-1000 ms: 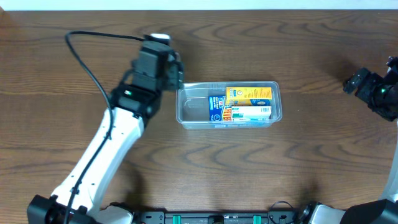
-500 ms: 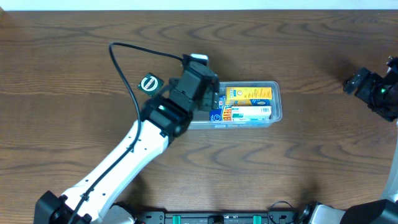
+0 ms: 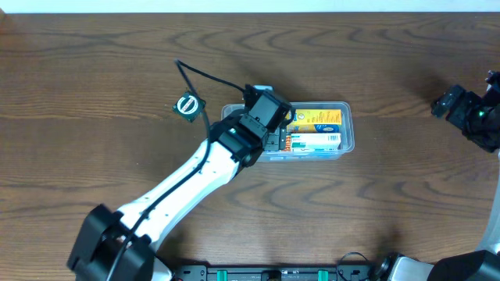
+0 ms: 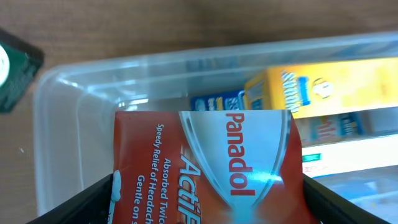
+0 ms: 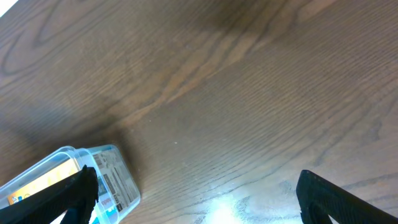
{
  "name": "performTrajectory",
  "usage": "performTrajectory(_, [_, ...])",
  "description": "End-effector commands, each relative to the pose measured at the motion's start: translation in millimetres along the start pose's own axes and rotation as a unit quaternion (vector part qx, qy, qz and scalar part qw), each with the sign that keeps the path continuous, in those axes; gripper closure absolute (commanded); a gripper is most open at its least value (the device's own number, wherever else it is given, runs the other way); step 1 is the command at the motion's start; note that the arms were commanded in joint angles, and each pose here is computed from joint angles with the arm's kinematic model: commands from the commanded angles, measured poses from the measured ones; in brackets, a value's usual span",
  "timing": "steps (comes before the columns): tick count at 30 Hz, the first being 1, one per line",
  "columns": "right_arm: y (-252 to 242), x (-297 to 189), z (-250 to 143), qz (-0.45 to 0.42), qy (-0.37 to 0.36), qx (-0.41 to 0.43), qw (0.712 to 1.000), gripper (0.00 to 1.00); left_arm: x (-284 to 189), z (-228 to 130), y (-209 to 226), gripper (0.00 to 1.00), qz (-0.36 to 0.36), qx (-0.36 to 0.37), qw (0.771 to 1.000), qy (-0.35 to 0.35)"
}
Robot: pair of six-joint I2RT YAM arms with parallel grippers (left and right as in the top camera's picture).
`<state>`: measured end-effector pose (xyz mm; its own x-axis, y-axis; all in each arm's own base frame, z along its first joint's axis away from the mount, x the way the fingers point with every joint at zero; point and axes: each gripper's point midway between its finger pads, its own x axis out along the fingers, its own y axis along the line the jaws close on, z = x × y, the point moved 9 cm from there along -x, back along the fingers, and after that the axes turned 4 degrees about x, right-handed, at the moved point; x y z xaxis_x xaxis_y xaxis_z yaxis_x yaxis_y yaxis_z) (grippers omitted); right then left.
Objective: Pack container
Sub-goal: 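Carry the red box right and lower it into the container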
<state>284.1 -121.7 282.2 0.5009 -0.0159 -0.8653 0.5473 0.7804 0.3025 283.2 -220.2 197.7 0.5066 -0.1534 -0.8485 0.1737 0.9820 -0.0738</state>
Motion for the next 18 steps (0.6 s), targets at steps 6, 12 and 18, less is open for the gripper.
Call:
performTrajectory(6, [0.5,-3.0,3.3,0.003,-0.006,0.006,1.0,0.01,17.1,-5.0,0.0,0.18,0.021,-0.008,1.0,0.019])
performTrajectory(12, [0.4,-3.0,3.2,0.003,-0.006,0.006,1.0,0.01,18.7,-6.3,8.3,0.18,0.068,-0.002,0.998,0.013])
performTrajectory(18, [0.4,-3.0,3.3,0.003,-0.006,0.006,1.0,0.01,18.2,-5.4,11.8,0.18,0.087,0.002,0.996,0.005])
